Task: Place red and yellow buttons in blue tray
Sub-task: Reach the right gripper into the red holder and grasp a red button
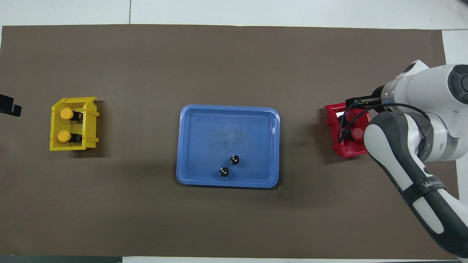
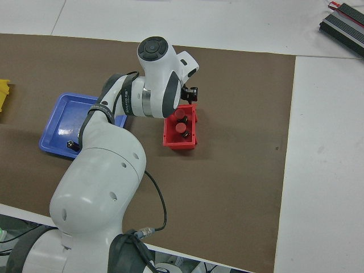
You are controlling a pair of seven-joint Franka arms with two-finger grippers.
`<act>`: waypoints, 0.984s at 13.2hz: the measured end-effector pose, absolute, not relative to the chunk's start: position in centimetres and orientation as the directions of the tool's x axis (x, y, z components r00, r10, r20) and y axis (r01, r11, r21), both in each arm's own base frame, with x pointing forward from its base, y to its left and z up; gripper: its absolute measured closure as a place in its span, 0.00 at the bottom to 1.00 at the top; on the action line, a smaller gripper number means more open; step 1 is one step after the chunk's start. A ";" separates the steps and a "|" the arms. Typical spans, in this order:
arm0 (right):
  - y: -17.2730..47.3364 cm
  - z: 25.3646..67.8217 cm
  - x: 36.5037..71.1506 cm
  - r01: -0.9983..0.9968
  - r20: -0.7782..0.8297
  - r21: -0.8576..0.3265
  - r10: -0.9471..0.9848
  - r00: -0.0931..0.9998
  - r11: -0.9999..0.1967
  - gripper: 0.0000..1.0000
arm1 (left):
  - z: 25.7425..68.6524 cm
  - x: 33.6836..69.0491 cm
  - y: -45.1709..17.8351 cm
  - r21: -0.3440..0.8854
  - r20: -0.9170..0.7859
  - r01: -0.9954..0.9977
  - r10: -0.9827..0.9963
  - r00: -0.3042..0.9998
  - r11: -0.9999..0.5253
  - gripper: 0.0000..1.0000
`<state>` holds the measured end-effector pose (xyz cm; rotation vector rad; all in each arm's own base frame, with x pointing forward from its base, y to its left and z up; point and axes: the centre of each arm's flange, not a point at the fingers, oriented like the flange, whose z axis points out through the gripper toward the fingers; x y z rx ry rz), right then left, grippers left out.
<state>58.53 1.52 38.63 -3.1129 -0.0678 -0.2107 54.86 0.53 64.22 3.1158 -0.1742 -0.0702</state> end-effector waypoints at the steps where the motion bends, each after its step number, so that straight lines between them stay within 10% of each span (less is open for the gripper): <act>1: 1.8 38.0 58.4 0.049 0.135 -0.018 0.046 0.990 -0.999 0.25 | 64.2 54.8 0.2 0.023 -0.047 -0.117 -0.118 0.992 -0.993 0.00; 13: 2.8 34.7 56.7 0.075 0.096 -0.017 0.073 0.993 -0.997 0.32 | 63.7 54.5 -0.9 0.023 -0.063 -0.087 -0.088 0.994 -0.996 0.00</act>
